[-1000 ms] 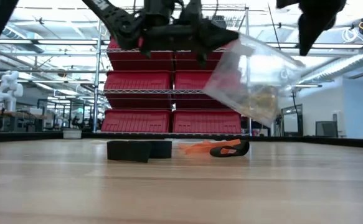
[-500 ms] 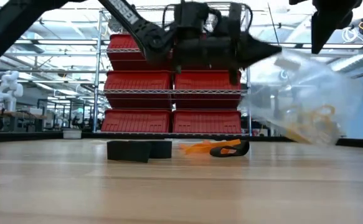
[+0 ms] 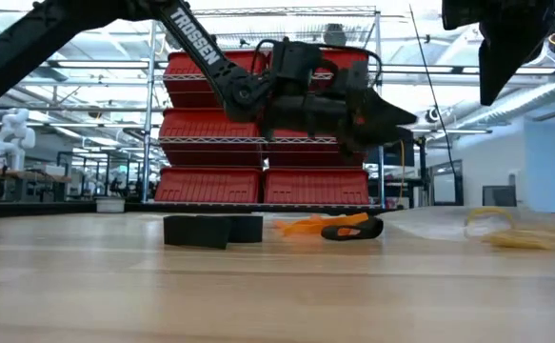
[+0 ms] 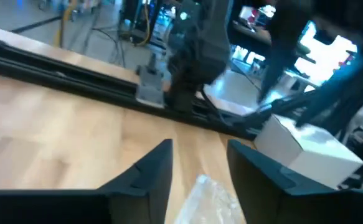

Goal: Sort rubber bands
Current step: Close the right transparent zip lock bag, then open the top right transparent zip lock bag

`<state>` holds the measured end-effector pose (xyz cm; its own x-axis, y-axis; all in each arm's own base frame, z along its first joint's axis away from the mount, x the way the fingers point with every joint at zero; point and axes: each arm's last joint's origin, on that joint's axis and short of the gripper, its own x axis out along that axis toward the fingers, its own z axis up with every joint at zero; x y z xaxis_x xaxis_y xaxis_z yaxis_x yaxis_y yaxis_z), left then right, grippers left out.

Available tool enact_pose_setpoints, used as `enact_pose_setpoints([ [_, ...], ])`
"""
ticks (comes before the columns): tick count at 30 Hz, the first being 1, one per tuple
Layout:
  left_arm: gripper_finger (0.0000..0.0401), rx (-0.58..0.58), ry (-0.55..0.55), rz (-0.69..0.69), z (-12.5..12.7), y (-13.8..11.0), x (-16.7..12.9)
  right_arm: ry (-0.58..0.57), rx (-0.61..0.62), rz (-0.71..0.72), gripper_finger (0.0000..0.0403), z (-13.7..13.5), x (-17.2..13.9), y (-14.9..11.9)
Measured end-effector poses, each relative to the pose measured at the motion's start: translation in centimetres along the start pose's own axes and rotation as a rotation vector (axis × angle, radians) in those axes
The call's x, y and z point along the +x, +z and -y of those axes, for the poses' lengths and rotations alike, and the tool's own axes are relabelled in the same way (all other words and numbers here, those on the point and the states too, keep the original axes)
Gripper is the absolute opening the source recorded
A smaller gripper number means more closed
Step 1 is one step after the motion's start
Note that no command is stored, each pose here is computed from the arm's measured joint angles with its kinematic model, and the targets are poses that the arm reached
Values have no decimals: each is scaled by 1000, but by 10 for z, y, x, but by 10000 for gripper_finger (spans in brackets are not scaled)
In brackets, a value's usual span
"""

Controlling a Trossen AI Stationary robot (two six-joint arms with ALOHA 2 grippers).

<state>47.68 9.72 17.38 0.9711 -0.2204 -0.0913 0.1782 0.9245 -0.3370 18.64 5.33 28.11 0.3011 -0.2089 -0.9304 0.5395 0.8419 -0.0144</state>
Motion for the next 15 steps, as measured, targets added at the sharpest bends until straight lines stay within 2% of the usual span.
enact_pose_setpoints([
  [2,175,-1,-1,-8,-7,15,-11,-8,1,13,162,0,0,1],
  [5,181,25,0,-90,-14,36,-31,0,-11,30,162,-1,0,2],
  [7,180,89,21,-151,-11,51,-46,31,-28,72,162,-4,0,6],
  [11,166,264,74,-252,7,75,-77,99,-52,183,162,-9,11,19],
  [15,128,389,174,-304,27,89,-106,107,-95,263,162,-4,34,32],
])
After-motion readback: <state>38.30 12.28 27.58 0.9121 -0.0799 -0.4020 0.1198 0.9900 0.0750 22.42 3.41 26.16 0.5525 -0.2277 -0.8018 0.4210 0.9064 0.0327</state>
